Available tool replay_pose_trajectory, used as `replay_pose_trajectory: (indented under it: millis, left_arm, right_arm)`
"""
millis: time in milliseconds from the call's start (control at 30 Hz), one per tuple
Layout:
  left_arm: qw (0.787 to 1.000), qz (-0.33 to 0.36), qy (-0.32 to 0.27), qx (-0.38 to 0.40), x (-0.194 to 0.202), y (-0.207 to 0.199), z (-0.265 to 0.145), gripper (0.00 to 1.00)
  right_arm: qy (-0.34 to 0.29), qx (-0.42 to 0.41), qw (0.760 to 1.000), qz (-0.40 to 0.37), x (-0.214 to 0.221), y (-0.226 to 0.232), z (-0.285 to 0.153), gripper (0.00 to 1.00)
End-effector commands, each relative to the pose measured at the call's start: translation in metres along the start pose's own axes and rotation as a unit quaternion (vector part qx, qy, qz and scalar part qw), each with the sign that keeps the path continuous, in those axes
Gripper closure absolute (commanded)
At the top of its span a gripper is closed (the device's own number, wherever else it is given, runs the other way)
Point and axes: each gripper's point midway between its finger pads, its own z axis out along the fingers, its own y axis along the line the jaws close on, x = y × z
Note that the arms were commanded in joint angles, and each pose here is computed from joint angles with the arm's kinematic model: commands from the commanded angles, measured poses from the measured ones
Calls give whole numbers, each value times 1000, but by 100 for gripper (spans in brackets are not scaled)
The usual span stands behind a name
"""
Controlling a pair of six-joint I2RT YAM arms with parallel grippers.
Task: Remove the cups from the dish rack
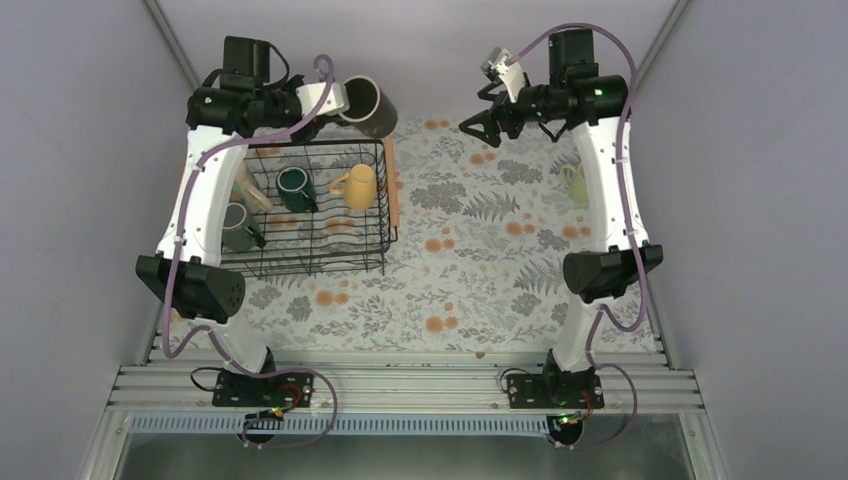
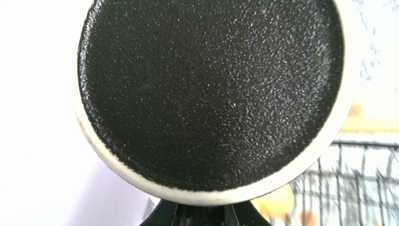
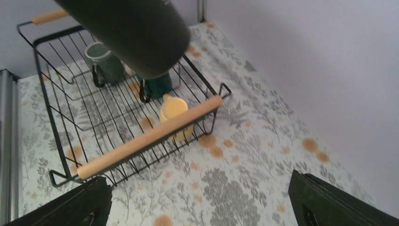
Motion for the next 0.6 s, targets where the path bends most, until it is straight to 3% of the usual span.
replay_pose_trajectory:
  millis: [0, 200, 567]
  left_arm:
    - [982, 8, -171, -77, -86, 43, -28, 98]
    - [964, 6, -244, -102, -122, 63, -27, 97]
    - [947, -24, -318, -42, -132, 65, 4, 98]
  right_arm:
    - [-40, -71, 997, -15, -20, 22, 14, 3]
    - [-67, -129, 989, -3, -22, 24, 36, 3]
    - [-191, -186, 961, -68, -54, 25, 26, 2]
